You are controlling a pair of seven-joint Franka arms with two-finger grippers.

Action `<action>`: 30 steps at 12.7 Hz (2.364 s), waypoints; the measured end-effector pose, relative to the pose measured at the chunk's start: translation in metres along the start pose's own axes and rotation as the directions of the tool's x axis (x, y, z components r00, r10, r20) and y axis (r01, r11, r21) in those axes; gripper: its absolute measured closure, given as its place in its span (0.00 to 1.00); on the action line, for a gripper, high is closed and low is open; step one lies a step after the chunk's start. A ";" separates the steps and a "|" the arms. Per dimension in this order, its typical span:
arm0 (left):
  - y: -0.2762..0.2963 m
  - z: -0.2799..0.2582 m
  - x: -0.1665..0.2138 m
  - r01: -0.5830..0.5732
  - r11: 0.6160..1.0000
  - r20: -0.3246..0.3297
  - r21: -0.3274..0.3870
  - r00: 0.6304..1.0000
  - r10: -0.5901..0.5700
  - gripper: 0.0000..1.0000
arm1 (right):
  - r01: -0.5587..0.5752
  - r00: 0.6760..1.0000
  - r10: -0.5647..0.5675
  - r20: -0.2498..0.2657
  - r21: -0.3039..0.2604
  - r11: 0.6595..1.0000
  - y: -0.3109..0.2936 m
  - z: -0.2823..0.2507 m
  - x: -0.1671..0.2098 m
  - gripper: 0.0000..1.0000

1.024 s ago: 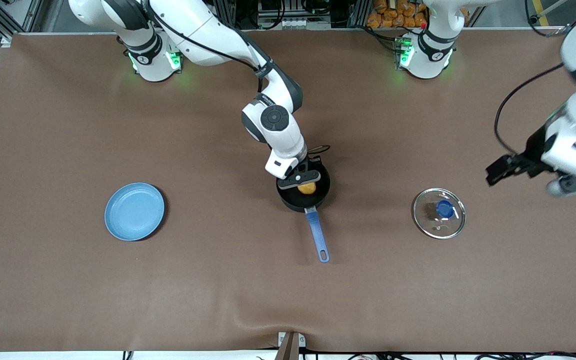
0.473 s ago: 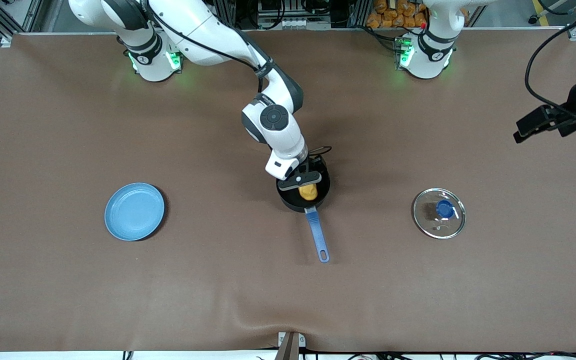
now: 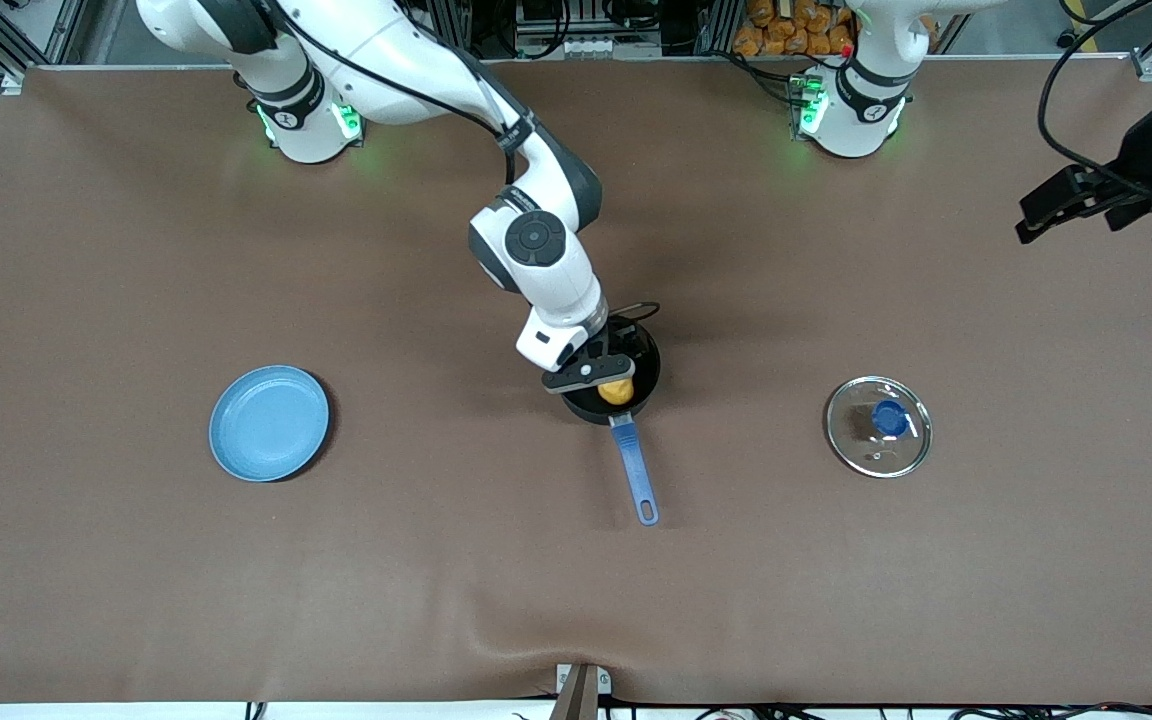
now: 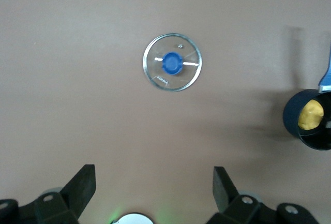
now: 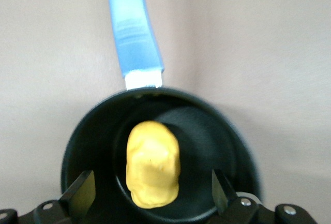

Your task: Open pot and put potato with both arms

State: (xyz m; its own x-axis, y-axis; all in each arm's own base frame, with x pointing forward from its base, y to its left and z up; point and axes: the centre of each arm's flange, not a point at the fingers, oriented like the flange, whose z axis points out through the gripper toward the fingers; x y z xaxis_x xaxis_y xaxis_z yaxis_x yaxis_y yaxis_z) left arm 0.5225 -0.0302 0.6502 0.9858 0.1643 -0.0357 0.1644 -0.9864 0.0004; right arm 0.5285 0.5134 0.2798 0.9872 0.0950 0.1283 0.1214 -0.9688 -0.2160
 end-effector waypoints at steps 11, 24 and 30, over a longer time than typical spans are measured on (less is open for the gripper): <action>-0.015 -0.003 0.001 0.023 1.000 0.016 0.001 1.000 -0.023 0.00 | -0.071 0.979 0.092 0.183 -0.118 0.990 0.320 -0.213 0.116 0.00; 0.003 -0.013 -0.010 -0.013 1.000 0.026 0.006 1.000 0.012 0.00 | -0.042 0.975 0.083 0.205 -0.196 0.980 0.460 -0.426 0.039 0.00; 0.003 -0.014 -0.011 -0.017 1.000 0.024 0.006 1.000 0.017 0.00 | -0.035 0.991 0.062 0.117 -0.219 0.975 0.450 -0.444 -0.005 0.00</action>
State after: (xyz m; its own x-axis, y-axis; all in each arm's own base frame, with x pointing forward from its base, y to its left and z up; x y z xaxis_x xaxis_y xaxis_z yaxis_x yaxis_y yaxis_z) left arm 0.5126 -0.0353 0.6645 0.9873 0.1469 -0.0600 0.1469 -0.9891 -0.0048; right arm 0.5316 -0.0243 0.6118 0.9981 0.0609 0.0005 0.0609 -0.9981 -0.0035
